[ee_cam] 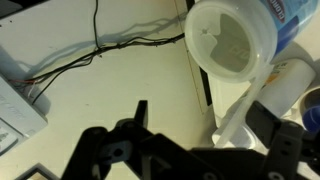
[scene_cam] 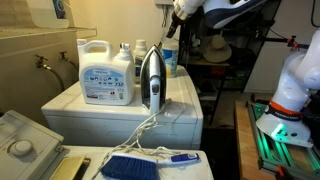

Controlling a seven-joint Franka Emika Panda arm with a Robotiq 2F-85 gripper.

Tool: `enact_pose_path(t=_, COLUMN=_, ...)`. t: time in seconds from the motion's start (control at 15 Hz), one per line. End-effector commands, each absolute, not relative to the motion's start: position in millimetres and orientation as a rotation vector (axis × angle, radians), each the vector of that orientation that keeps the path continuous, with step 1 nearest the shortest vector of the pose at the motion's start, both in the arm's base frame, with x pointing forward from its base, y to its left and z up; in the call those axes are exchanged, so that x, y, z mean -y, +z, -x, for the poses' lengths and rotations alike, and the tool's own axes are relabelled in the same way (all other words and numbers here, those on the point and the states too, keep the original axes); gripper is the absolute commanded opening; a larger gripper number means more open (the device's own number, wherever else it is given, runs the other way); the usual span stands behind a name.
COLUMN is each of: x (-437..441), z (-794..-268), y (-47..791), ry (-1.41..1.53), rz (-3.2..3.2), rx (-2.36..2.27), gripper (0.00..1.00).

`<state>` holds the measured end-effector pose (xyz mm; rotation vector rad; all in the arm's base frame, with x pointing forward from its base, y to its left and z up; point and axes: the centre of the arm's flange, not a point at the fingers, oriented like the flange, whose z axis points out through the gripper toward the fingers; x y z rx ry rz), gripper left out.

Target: Close the top of the white bottle

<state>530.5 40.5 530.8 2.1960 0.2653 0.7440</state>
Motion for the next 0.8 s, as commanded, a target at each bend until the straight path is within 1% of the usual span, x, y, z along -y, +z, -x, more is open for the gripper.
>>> enact_pose_path(t=0.0, x=-25, z=-513, y=543, ry=0.699, rz=-2.205, rx=-0.164, gripper=1.00)
enact_pose_path(t=0.33, x=-3, z=-506, y=541, ry=0.693, rz=-2.229, rx=-0.089, gripper=1.00)
enact_pose_path(t=0.73, x=18, z=-507, y=528, ry=0.758, rz=-2.290, rx=0.007, gripper=1.00)
